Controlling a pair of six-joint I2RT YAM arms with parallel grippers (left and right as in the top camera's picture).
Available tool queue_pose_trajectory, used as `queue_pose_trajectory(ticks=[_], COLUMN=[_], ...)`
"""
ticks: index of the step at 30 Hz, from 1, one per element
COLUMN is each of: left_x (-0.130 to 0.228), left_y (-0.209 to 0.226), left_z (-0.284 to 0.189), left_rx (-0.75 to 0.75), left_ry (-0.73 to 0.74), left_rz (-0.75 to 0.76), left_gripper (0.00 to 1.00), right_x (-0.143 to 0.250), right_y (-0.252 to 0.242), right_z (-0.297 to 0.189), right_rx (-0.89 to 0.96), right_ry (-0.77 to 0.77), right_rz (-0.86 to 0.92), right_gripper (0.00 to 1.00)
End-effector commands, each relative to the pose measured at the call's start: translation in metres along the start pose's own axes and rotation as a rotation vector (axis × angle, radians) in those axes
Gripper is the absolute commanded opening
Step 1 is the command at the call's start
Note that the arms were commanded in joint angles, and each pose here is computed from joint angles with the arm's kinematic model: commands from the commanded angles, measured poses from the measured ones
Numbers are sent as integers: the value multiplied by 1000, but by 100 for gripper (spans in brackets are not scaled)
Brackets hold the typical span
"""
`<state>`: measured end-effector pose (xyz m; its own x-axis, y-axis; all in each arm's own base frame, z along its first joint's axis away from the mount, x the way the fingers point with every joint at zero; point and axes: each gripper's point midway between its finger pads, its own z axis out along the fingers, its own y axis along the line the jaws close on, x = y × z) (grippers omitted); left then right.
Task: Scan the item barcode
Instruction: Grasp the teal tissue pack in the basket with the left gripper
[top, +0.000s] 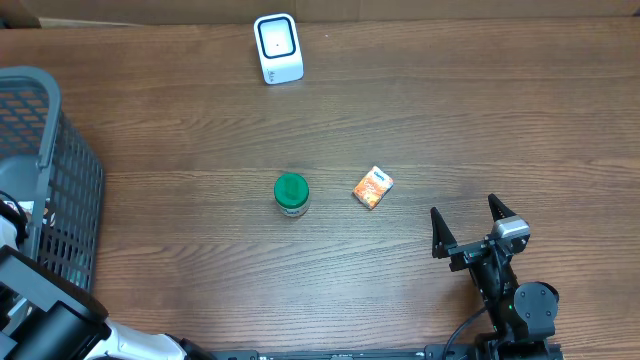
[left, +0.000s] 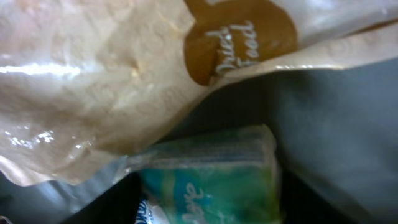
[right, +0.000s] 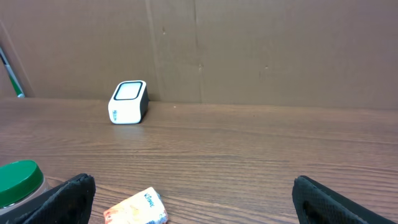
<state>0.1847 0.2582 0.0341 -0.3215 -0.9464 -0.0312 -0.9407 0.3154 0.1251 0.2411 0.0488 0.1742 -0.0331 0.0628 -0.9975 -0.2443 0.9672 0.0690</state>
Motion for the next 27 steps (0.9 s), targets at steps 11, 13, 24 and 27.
queue_pose_trajectory(ticks=[11, 13, 24, 27], left_x=[3, -7, -43, -31], left_y=[-12, -20, -57, -68], left_z=[-1, -21, -212, -264], left_rx=[35, 79, 343, 415], left_ry=[90, 75, -256, -378], left_rz=[39, 37, 92, 141], left_gripper=[4, 4, 4, 4], right_x=[2, 2, 2, 2], right_y=[0, 0, 0, 0], right_z=[0, 0, 0, 0], right_rx=[1, 1, 1, 1], right_ry=[-3, -3, -3, -3], right_rz=[-6, -6, -6, -6], right_gripper=[100, 100, 100, 100])
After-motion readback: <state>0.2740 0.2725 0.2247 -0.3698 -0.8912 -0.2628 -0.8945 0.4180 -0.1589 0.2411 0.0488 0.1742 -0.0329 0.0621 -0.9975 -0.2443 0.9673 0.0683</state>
